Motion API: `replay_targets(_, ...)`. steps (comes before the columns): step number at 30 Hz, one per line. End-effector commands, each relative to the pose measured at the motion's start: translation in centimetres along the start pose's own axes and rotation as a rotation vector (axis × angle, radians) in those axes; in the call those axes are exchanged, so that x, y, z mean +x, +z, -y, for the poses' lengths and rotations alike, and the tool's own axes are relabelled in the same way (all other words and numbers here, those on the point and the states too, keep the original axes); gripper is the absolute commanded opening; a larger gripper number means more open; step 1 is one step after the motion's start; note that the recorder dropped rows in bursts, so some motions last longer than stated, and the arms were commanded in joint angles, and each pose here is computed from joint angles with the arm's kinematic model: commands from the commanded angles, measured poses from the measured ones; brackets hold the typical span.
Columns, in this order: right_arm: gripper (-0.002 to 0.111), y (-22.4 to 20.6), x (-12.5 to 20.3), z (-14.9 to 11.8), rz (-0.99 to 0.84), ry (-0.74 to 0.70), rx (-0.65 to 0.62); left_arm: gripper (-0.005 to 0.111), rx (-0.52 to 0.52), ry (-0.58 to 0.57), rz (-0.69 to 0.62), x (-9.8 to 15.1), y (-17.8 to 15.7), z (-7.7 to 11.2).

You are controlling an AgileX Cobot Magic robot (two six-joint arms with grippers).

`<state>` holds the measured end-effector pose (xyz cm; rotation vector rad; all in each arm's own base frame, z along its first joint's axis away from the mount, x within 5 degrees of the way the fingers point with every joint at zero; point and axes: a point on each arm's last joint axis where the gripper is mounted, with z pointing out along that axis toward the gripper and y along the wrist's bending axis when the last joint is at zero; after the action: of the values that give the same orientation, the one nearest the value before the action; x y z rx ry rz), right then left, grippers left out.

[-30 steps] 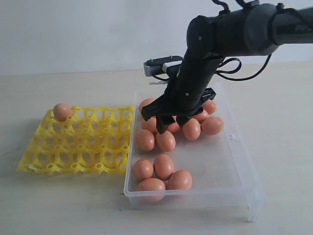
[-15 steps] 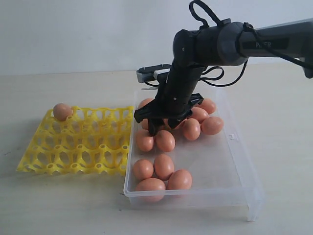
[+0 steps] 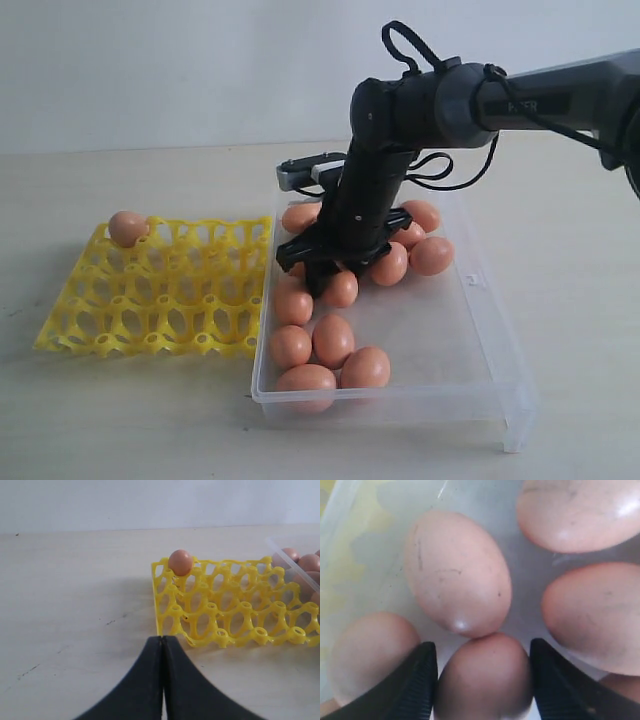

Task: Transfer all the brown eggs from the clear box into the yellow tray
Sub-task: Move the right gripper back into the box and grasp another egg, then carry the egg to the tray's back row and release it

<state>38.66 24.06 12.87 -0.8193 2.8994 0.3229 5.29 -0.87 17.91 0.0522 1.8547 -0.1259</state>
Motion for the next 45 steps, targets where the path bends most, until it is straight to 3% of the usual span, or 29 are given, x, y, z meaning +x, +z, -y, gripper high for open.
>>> replay_targets(1, 0.000, -4.0, -0.7, -0.8, 0.111, -0.060, 0.009, 0.000, -0.002, 0.003, 0.019, -0.2, -0.1, 0.0)
replay_targets(5, 0.000, -9.3, -0.8, -1.7, 0.268, -0.092, 0.034, 0.000, -0.002, 0.003, 0.019, -0.2, -0.1, 0.0)
replay_targets(11, 0.000, -13.6, -0.4, -5.2, 0.688, -0.180, 0.069, 0.000, -0.002, 0.003, 0.019, -0.2, -0.1, 0.0)
replay_targets(16, 0.000, -11.6, -0.4, -8.3, 0.910, -0.205, 0.048, 0.000, -0.002, 0.003, 0.019, -0.2, -0.1, 0.0)
replay_targets(20, 0.000, -7.5, -1.9, -10.2, 0.999, -0.097, -0.036, 0.000, -0.002, 0.003, 0.019, -0.2, -0.1, 0.0)
replay_targets(29, 0.000, 0.3, -8.0, -11.9, 0.959, -0.107, -0.068, 0.000, -0.002, 0.003, 0.019, -0.2, -0.1, 0.0)
replay_targets(36, 0.000, 3.0, -8.5, -11.7, 0.898, -0.055, -0.087, 0.000, -0.002, 0.003, 0.019, -0.2, -0.1, 0.0)
replay_targets(45, 0.000, 3.2, -8.4, -11.8, 0.894, -0.058, -0.086, 0.000, -0.002, 0.003, 0.019, -0.2, -0.1, 0.0)
